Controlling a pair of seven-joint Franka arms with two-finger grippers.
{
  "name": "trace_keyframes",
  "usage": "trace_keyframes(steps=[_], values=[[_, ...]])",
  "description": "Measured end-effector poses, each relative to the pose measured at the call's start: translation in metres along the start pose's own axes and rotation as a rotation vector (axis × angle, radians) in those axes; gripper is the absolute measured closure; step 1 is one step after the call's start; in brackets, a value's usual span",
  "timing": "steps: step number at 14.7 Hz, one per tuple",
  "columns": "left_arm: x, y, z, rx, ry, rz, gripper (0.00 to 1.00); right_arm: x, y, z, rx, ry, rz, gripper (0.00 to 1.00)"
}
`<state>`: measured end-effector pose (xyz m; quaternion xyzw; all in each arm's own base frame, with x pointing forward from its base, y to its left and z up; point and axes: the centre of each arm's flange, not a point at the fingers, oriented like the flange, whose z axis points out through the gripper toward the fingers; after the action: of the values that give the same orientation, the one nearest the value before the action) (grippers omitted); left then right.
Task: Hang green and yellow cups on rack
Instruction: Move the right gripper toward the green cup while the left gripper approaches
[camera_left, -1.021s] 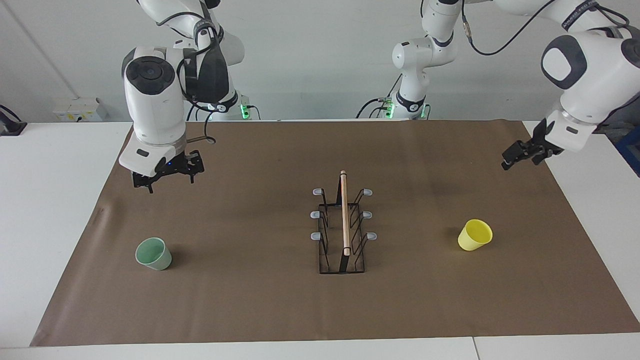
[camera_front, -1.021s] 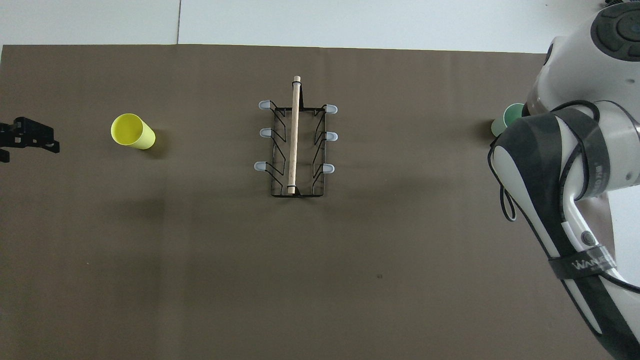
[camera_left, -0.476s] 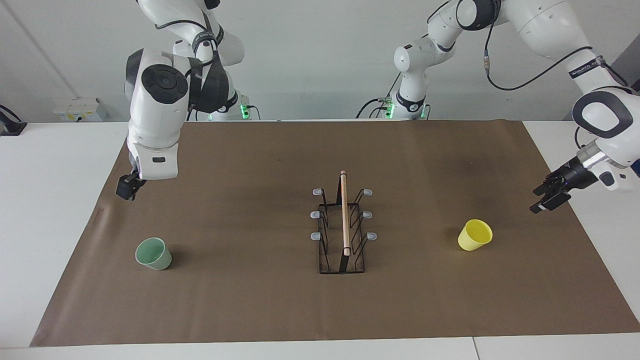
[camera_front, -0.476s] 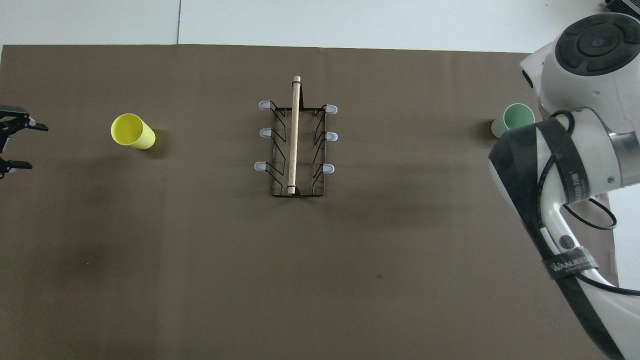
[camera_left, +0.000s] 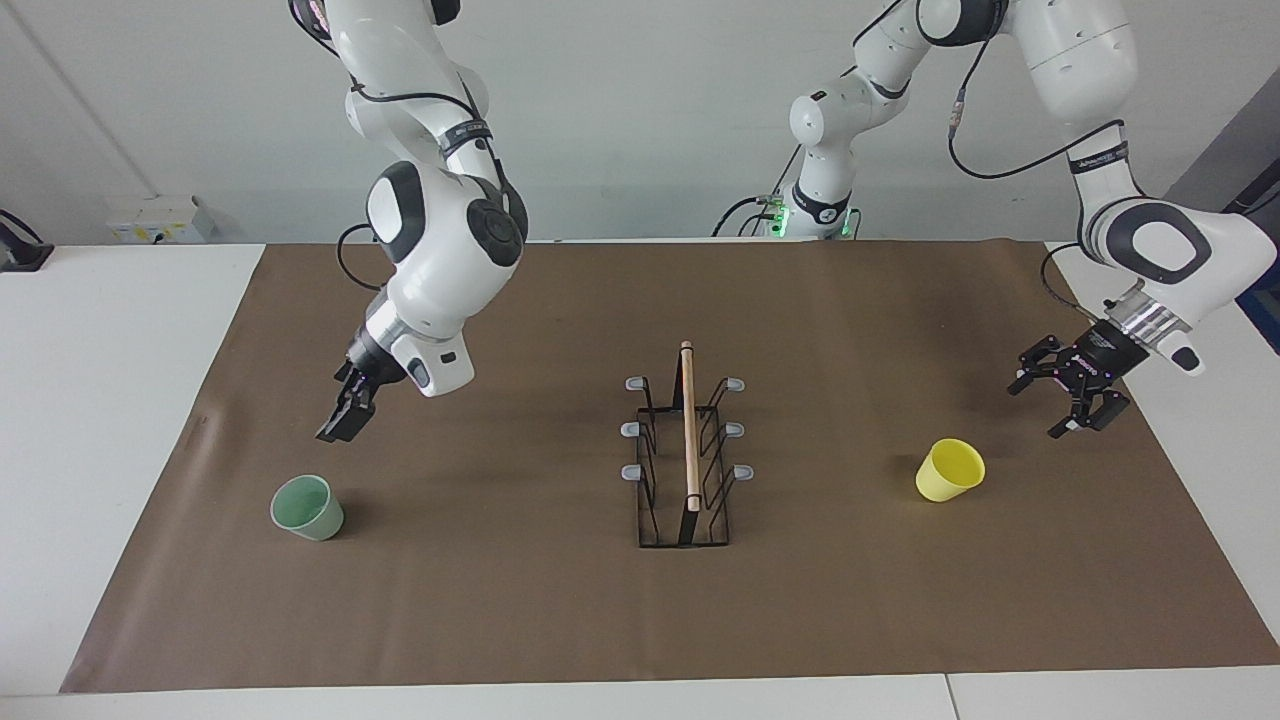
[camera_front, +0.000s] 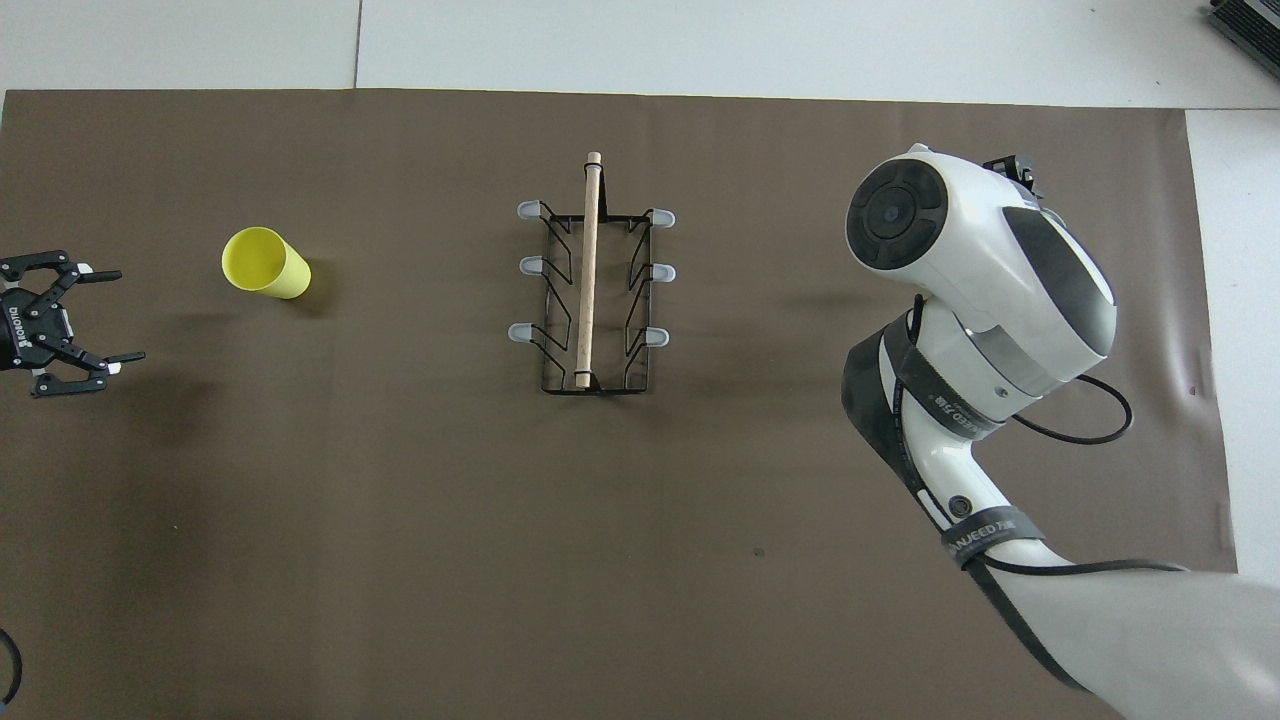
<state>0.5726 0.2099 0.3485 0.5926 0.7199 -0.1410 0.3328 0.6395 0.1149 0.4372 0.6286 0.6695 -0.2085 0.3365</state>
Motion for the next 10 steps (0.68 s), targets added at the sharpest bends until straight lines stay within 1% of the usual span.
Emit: trace_keyframes(steps=[2,4,6,10], values=[[0.002,-0.010,-0.005,-0.040,-0.051,-0.146,0.00,0.022,0.000,0.020,-0.020,-0.024,-0.052,0.00],[0.007,-0.020,0.000,-0.058,-0.089,-0.220,0.00,0.051,-0.001,0.035,-0.031,-0.053,-0.077,0.00],[0.009,-0.023,0.003,-0.065,-0.106,-0.245,0.00,0.074,-0.002,0.045,-0.036,-0.075,-0.093,0.00],[0.005,-0.022,0.004,-0.065,-0.108,-0.242,0.00,0.100,-0.004,0.068,-0.051,-0.069,-0.074,0.00]])
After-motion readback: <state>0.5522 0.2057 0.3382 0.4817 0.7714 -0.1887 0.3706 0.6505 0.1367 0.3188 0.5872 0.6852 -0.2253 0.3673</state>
